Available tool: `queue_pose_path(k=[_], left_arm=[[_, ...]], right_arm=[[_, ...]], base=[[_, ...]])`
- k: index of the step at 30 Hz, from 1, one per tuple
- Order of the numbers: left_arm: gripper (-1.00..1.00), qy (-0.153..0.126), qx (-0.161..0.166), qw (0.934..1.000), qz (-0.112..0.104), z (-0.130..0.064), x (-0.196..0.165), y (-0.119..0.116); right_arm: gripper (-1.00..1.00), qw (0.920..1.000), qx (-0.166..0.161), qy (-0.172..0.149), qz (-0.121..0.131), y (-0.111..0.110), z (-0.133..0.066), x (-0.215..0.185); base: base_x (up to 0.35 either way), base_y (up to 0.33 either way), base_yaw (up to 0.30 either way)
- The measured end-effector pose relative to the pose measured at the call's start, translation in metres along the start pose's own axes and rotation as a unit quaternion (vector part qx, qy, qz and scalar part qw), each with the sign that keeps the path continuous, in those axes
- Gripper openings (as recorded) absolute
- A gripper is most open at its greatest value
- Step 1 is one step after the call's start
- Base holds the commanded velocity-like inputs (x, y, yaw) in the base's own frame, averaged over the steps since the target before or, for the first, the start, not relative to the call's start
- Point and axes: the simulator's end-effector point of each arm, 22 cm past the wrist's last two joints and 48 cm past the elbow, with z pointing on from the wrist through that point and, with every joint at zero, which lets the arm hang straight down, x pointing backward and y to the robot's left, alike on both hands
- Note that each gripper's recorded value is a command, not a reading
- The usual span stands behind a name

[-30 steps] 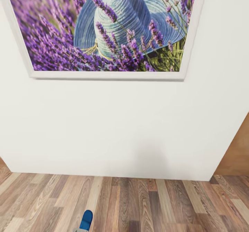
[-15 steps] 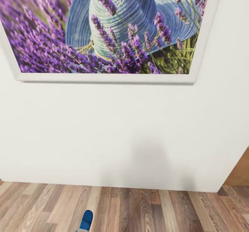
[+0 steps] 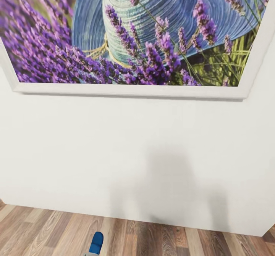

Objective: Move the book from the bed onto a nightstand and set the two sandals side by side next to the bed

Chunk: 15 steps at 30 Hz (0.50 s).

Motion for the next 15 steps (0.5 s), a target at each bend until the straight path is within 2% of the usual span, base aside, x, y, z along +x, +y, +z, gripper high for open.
queue_pose_path(k=[5,10,15], left_arm=[[-1.0,0.0,0.0,1.0,0.0,0.0,0.0,0.0],[-1.0,0.0,0.0,1.0,0.0,0.0003,0.0,0.0],[-1.0,0.0,0.001,1.0,0.0,0.0002,-0.0002,-0.0009]], right_arm=[[1.0,1.0,0.0,0.0,0.0,0.0,0.0001,-0.0003],[1.0,1.0,0.0,0.0,0.0,-0.0002,0.0001,0.0003],[1.0,1.0,0.0,0.0,0.0,-0.0001,0.0,0.0]], base=[[0.312,0.0,0.278],[0.062,0.0,0.262],[0.215,0.0,0.06]])
